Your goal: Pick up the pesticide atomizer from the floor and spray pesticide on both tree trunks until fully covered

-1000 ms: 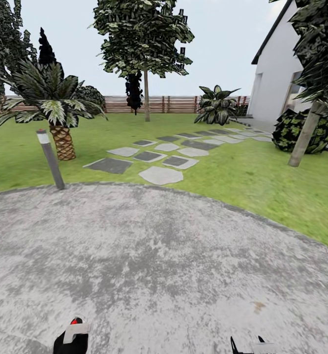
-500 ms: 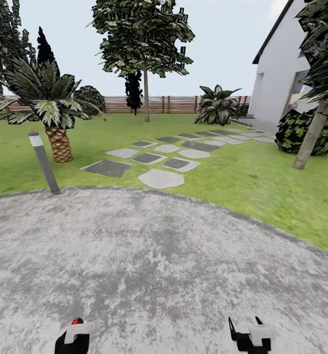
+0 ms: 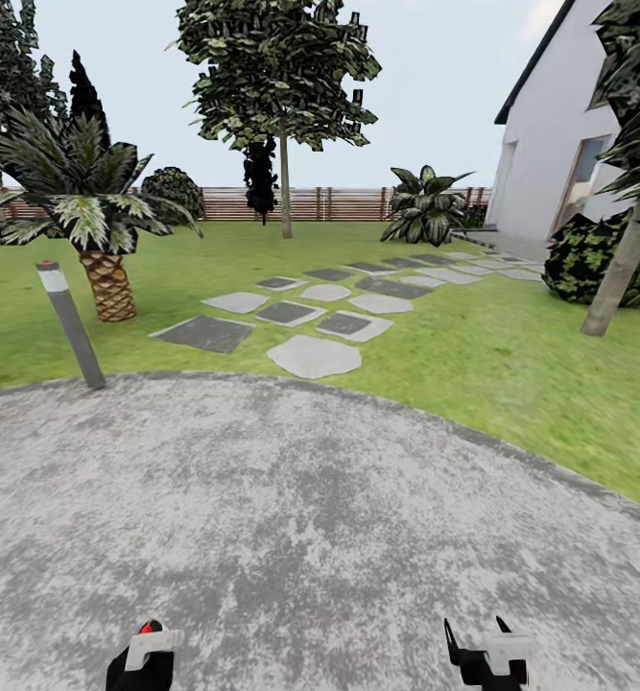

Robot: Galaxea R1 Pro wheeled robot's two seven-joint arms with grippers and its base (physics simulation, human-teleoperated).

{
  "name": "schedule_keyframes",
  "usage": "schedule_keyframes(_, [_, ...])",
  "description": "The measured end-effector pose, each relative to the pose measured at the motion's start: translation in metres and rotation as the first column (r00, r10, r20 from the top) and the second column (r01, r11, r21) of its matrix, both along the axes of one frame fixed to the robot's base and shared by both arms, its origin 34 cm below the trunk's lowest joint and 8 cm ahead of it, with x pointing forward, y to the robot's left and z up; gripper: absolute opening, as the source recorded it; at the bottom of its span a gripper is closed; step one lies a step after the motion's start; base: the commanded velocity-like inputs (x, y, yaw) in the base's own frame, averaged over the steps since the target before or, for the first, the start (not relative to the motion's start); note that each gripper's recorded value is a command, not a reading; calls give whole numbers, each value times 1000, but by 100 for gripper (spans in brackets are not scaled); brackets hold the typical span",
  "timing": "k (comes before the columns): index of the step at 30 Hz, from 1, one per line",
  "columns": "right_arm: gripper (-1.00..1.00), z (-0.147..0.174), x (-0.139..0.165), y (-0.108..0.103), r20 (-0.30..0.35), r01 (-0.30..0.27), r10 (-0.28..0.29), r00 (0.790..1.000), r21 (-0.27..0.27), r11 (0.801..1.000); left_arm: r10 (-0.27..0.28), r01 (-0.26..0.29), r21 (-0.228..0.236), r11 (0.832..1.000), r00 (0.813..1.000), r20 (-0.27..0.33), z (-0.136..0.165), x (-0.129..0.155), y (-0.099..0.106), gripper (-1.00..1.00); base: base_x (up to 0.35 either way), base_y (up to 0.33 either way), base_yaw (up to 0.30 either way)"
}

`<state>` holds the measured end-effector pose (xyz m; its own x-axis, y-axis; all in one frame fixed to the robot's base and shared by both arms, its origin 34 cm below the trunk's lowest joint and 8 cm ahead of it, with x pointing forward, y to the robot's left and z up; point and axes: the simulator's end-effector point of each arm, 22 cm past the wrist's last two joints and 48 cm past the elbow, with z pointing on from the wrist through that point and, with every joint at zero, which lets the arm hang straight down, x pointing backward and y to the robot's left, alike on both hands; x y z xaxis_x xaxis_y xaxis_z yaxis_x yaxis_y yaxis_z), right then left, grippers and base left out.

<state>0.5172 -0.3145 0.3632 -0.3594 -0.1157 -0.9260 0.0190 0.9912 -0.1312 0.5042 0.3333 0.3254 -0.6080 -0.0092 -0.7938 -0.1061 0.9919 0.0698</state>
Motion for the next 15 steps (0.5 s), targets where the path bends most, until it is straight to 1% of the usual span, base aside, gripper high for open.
schedule_keyframes(11, [100,0,0,-1,1,5,-5,1000,0,1000,-1,1,0,1000,1000,-1,0,0,-1,-100,339,0,0])
schedule_keyframes(15, [100,0,0,2,0,3,-3,1000,4,1000,0,0,-1,1000,1000,-1,0,0,-1,-100,339,0,0])
